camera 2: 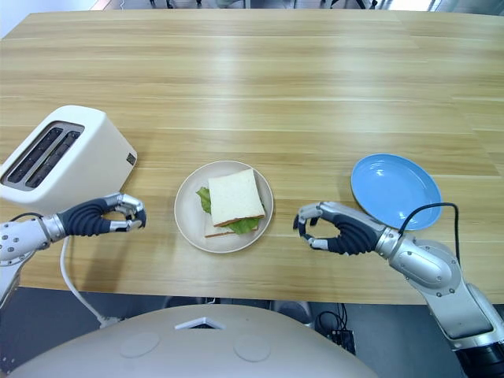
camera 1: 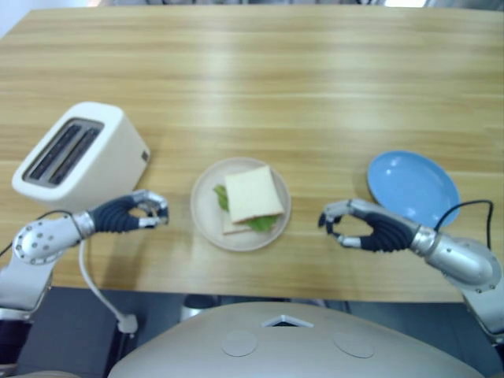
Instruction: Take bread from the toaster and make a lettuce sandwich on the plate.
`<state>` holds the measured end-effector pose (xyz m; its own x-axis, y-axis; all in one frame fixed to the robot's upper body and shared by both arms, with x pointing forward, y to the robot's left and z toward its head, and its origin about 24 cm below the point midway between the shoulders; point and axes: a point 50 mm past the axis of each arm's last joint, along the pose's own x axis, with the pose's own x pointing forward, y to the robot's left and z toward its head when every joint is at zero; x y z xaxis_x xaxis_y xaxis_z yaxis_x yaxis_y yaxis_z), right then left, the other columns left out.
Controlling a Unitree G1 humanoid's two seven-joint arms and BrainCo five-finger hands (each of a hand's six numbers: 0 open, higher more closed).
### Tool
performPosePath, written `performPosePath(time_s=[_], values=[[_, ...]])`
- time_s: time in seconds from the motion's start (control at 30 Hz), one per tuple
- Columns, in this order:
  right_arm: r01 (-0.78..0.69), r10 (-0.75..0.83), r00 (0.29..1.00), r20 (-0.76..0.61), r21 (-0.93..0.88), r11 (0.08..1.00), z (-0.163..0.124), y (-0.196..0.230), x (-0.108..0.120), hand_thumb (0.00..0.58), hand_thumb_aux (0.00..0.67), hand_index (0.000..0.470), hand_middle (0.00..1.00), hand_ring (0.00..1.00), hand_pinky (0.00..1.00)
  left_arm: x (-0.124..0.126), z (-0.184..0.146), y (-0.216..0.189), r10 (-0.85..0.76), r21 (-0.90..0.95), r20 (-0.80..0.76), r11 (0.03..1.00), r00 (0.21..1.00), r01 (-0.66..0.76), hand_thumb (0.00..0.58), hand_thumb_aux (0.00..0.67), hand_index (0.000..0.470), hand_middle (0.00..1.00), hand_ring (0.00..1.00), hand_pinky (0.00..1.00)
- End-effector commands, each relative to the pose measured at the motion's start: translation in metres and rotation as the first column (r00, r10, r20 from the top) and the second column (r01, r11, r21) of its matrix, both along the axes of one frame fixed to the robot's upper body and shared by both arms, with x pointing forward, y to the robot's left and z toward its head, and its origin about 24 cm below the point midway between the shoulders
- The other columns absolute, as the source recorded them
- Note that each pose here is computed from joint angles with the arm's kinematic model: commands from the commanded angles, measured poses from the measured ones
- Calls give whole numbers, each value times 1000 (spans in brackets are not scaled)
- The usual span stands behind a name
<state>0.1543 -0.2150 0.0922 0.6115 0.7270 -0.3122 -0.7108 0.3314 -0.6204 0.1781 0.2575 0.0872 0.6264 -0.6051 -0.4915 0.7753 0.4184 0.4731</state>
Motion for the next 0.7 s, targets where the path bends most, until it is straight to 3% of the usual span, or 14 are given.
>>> performPosePath(time_s=[0.03,0.37,0.53,0.7], values=[[-49,51,992,-119,22,999,-17,9,-2,580,670,460,1000,1000,1000,-1,-12,-4,-40,60,-92,997,995,45,580,670,460,1000,1000,1000],[-191,186,932,-313,13,981,-79,52,-12,580,670,460,1000,1000,1000,1,-67,-54,-270,83,-308,948,912,308,580,670,460,1000,1000,1000],[-215,191,925,-328,-38,976,-99,60,-6,580,670,460,1000,1000,1000,-1,-84,-60,-287,109,-389,929,875,353,580,670,460,1000,1000,1000],[-149,118,954,-276,-95,984,-111,54,15,580,670,460,1000,1000,1000,9,-97,-62,-271,151,-408,922,872,357,580,670,460,1000,1000,1000]])
